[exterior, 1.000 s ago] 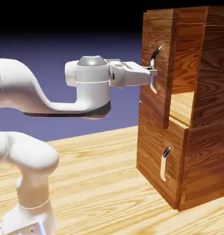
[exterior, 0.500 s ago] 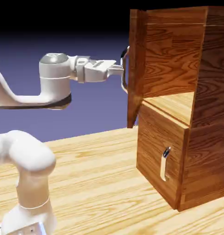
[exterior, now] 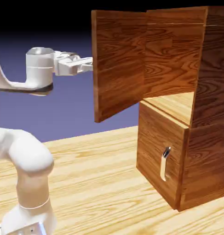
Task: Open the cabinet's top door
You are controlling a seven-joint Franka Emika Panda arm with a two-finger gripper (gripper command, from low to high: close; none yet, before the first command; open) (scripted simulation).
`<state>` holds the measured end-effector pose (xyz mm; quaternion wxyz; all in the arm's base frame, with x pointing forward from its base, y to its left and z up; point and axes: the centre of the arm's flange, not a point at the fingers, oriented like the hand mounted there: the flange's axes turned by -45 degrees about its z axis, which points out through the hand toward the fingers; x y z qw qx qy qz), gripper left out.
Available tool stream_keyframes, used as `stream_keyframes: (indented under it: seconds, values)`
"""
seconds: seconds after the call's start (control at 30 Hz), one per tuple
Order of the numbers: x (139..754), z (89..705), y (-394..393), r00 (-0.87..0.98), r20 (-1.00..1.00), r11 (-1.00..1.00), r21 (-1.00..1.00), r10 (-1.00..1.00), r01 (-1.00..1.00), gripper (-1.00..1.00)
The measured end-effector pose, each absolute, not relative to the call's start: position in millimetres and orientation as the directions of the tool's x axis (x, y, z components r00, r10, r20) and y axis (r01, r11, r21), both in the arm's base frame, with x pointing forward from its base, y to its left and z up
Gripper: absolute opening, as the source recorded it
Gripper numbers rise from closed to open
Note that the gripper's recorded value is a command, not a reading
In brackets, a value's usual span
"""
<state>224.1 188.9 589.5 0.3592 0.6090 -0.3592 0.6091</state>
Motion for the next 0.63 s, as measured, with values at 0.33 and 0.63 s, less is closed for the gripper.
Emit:
stream_keyframes:
  seconds: [0.33,0.63]
  values:
    - [234,589,273,0.0,1.0,-0.23,0.0,0.0,-0.973,-1.0]
    - [251,589,320,0.0,1.0,-0.07,0.0,0.0,-0.998,-1.0]
